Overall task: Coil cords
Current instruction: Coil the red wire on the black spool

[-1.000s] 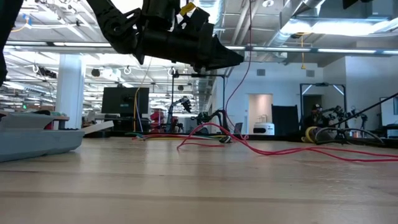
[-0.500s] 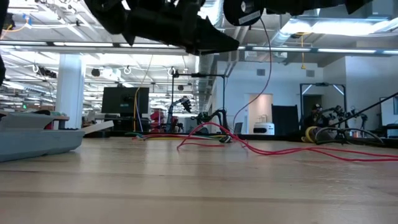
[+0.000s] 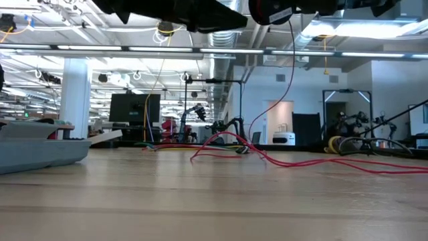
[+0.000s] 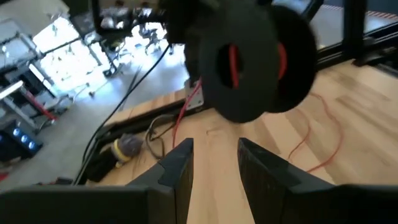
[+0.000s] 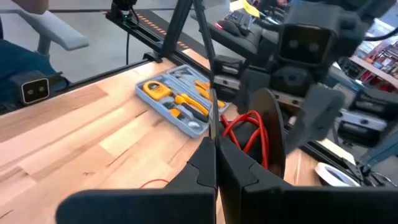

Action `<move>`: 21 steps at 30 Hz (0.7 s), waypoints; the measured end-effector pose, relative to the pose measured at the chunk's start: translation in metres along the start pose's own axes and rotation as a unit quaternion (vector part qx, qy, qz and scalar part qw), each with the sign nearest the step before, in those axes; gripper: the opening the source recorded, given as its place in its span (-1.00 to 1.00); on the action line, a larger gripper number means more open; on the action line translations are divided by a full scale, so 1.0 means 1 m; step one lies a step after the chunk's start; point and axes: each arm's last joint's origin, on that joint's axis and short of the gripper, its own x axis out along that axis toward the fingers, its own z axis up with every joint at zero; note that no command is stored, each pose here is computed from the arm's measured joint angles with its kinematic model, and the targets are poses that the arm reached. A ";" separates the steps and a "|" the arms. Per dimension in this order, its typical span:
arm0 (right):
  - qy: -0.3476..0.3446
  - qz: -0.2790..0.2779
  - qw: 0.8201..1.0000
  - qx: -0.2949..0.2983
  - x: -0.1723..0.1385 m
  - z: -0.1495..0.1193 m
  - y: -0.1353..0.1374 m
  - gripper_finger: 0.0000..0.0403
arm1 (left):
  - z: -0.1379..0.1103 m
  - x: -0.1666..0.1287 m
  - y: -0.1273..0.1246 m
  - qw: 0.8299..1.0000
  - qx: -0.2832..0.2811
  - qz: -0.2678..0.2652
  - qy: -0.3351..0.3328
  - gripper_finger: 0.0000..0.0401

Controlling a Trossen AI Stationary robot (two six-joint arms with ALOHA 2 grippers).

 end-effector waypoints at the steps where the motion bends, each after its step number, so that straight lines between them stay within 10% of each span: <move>1: 0.000 0.000 1.000 -0.001 0.000 0.000 0.000 -0.99 | 0.001 0.000 -0.002 1.000 0.005 -0.003 -0.002 -0.43; 15: 0.001 -0.009 1.000 0.002 -0.002 -0.002 -0.004 -0.99 | 0.016 -0.001 -0.007 0.998 -0.017 0.008 -0.064 -0.46; 21: -0.001 -0.011 1.000 0.001 -0.002 -0.001 -0.004 -0.99 | 0.012 0.001 -0.007 0.998 -0.001 0.010 -0.057 -0.84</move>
